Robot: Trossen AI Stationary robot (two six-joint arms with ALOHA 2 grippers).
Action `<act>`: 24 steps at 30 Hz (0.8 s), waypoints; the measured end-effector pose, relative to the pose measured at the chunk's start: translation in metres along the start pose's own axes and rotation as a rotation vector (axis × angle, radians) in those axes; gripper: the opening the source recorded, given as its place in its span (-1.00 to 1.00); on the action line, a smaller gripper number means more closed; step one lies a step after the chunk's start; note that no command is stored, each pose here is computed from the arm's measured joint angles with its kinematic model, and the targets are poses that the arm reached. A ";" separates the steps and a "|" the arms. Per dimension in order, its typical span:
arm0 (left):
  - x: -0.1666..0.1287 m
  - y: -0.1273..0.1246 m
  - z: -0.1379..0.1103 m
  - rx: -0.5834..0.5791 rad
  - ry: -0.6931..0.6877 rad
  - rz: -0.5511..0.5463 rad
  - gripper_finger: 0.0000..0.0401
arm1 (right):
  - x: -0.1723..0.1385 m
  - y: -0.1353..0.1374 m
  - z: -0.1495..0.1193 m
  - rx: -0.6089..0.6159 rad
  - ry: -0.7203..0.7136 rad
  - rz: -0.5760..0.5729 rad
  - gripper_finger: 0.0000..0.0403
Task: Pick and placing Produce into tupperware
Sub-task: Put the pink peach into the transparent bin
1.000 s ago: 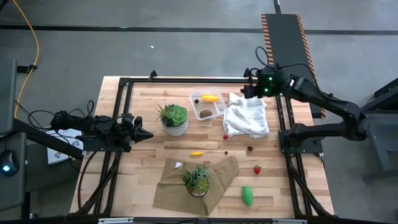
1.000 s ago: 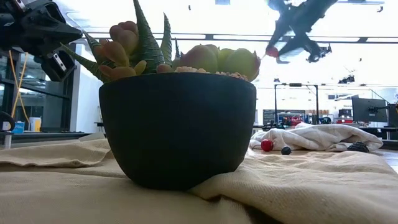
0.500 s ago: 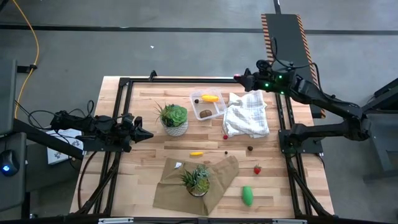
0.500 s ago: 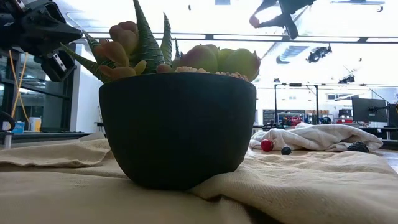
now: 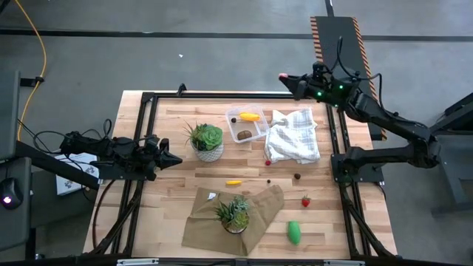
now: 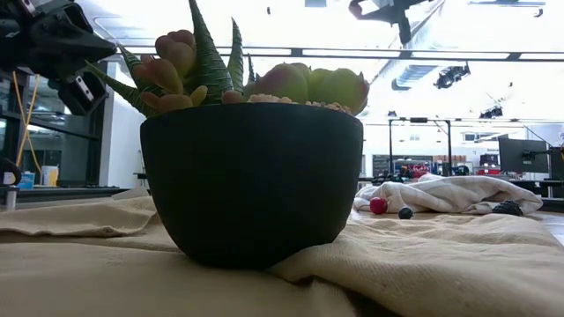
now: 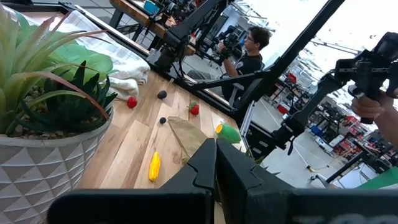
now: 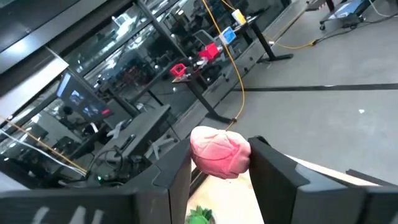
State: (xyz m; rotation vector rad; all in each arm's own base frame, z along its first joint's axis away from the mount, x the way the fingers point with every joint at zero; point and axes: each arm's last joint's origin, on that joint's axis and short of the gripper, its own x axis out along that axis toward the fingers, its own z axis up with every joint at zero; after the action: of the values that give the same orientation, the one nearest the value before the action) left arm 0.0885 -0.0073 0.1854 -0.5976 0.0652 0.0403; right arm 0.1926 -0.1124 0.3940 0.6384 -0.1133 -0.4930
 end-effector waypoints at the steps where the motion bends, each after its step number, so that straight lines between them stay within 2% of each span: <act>1: 0.000 0.000 0.000 0.000 0.002 0.001 -1.00 | 0.000 -0.001 0.001 -0.002 -0.003 -0.004 -0.34; 5: 0.000 0.000 0.000 -0.002 0.003 0.000 -1.00 | 0.003 -0.001 0.003 -0.015 0.002 -0.014 -0.34; 9: 0.000 0.000 0.000 -0.002 0.003 -0.001 -1.00 | 0.014 0.009 0.017 -0.083 0.016 -0.024 -0.34; 16: 0.000 0.000 0.000 -0.002 0.003 -0.001 -1.00 | 0.045 0.021 0.036 -0.220 0.193 -0.123 -0.34; 24: 0.000 0.000 0.000 -0.002 0.003 -0.001 -1.00 | 0.086 0.022 0.040 -0.303 0.420 -0.227 -0.34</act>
State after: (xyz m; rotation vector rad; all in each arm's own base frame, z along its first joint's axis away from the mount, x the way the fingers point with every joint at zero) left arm 0.0885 -0.0074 0.1852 -0.6000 0.0680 0.0389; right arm 0.2668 -0.1599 0.4349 0.4469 0.4281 -0.5705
